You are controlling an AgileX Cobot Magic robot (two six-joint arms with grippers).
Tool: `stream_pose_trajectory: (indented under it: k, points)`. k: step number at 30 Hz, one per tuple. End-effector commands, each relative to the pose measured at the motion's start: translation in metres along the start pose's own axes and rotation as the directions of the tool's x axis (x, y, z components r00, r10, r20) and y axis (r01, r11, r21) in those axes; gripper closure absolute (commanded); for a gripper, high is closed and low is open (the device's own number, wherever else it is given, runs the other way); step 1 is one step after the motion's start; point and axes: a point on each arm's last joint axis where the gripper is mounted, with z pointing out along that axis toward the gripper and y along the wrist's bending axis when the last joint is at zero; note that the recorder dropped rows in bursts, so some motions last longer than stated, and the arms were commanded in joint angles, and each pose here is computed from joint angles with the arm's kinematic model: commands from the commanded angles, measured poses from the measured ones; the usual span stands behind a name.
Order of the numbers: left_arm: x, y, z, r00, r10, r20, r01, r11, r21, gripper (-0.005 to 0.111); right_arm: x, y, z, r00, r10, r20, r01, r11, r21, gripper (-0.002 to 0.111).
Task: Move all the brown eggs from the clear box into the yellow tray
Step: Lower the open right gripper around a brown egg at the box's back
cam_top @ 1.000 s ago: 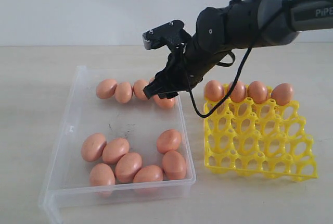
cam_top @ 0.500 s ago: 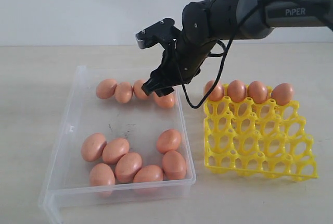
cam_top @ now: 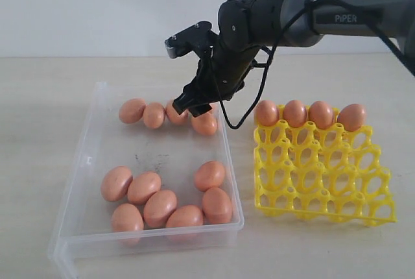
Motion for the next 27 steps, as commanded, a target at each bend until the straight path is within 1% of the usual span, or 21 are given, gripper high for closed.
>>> stream_pose_trajectory:
  k: [1,2,4,7,13,18,24,27]
  points:
    - [0.001,-0.001,0.0,1.0,-0.001,-0.001,0.001,1.0,0.008,0.103,0.0,0.004,0.002,0.999,0.008,-0.043,-0.008,1.0,-0.019,0.054]
    - [0.001,-0.001,0.0,1.0,-0.001,-0.001,0.001,1.0,0.008,0.103,0.001,0.01,0.0,0.998,-0.005,-0.063,0.004,1.0,-0.029,0.054]
    - [0.001,-0.001,0.0,1.0,-0.001,-0.001,0.001,1.0,0.008,0.103,-0.003,0.017,-0.003,0.999,-0.039,-0.036,0.038,0.999,-0.032,0.054]
    - [0.001,-0.001,0.0,1.0,-0.001,-0.001,0.001,1.0,0.008,0.103,-0.006,0.031,-0.012,0.995,-0.092,-0.045,0.091,0.995,-0.035,0.054]
    - [0.001,-0.001,0.0,1.0,-0.001,-0.001,0.001,1.0,0.008,0.103,-0.006,0.029,-0.009,0.995,-0.095,-0.042,0.094,0.995,-0.024,0.054]
    - [0.001,-0.001,0.0,1.0,-0.001,-0.001,0.001,1.0,0.008,0.103,0.0,0.013,0.005,0.996,-0.069,-0.063,0.068,0.998,-0.008,0.054]
    - [0.001,-0.001,0.0,1.0,-0.001,-0.001,0.001,1.0,0.008,0.103,0.0,0.007,0.012,0.997,-0.06,-0.043,0.061,0.998,0.004,0.054]
    - [0.001,-0.001,0.0,1.0,-0.001,-0.001,0.001,1.0,0.008,0.103,0.003,0.007,0.018,0.996,-0.063,-0.056,0.063,0.998,0.001,0.054]
